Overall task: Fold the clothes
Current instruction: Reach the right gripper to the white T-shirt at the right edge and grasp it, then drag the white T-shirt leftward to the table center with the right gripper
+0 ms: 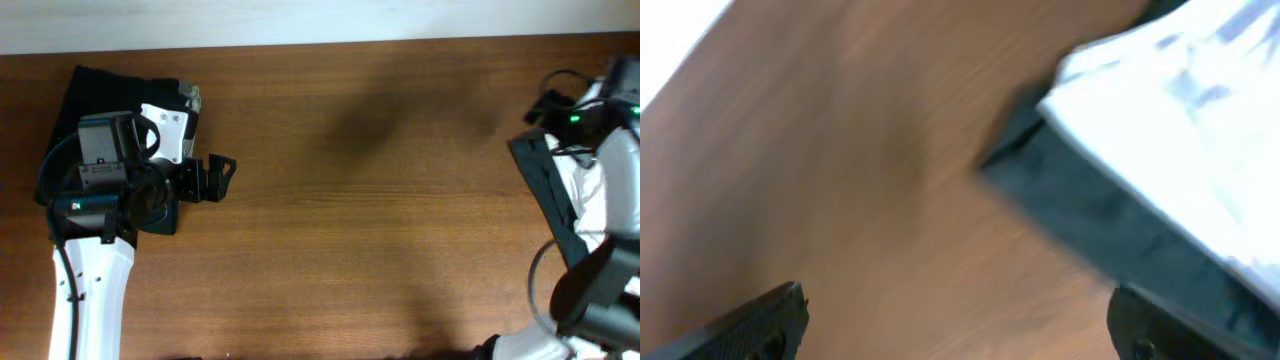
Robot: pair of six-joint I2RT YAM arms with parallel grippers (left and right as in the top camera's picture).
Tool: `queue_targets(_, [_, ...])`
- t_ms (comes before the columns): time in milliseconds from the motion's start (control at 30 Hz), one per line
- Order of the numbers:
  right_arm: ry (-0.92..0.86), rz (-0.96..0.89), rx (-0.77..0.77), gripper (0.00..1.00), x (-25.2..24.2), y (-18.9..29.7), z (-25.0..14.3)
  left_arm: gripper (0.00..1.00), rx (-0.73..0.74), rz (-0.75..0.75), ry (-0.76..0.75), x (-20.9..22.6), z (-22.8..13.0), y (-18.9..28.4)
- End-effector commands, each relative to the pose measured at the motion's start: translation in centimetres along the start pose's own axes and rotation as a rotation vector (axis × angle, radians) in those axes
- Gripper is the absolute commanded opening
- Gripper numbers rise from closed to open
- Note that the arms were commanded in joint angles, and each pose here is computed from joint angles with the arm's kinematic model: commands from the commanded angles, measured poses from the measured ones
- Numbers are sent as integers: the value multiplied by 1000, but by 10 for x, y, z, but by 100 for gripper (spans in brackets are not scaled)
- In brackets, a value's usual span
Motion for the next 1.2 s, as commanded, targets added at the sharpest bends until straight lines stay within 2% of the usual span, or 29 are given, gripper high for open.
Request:
queue_targets(0, [-87, -75, -64, 100, -53, -22, 29, 99, -8, -16, -1, -5, 4, 5])
queue_targets(100, [-137, -202, -34, 98, -113, -52, 24, 99, 7, -15, 6, -5, 0, 5])
queue_targets(300, [-168, -328, 166, 98, -160, -104, -23, 99, 20, -14, 12, -4, -2, 4])
queue_targets(333, [-173, -293, 187, 88, -157, -111, -28, 99, 20, -14, 12, -4, -2, 4])
queue_targets(400, [-182, -221, 199, 40, -149, -113, -30, 99, 20, -14, 12, -4, -2, 4])
queue_targets(433, [-177, -205, 180, 22, -145, -107, -24, 99, 20, -14, 11, -4, -2, 4])
queue_targets(500, [-168, -164, 108, 6, -135, -83, -1, 99, 21, -14, 12, -4, -2, 4])
queue_targets(633, [-116, -18, -101, 4, -94, 4, 57, 99, 21, -14, 12, -4, -2, 4])
queue_targets(700, [-62, 98, -187, 4, -59, 47, 74, 99, 20, -14, 11, -4, -2, 4])
queue_targets(733, [-7, 189, -230, 4, -27, 74, 77, 99, 20, -14, 11, -4, -2, 4])
queue_targets(833, [132, 352, -264, 4, 49, 113, 66, 99, 21, -14, 12, -4, -2, 4])
queue_targets(967, [368, 543, -134, 4, 177, 121, 4, 99, 37, -8, 19, -3, -5, 4])
queue_targets(1000, [454, 598, -66, 4, 217, 118, -27, 99, 36, 4, 19, -2, -5, 5])
queue_targets(1033, [496, 616, -29, 4, 236, 117, -44, 99, 33, 21, 18, -1, -6, 6])
queue_targets(1100, [655, 668, 105, 5, 293, 112, -112, 99, 12, 48, 9, 0, -4, 12])
queue_targets(1133, [752, 699, 154, 7, 313, 114, -143, 99, 2, 62, 5, 0, -4, 16])
queue_targets(1167, [856, 723, 204, 18, 330, 120, -178, 99, -15, 87, -1, 2, -2, 21])
Point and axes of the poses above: each gripper's point midway between its finger pads, its own y axis back along the fingers, its own x axis along the line the jaws close on, z = x × y, the point moved 5 cm from there along y, back along the fingers, and after that the axes turned 10 degrees about y, right-handed, at the moved point
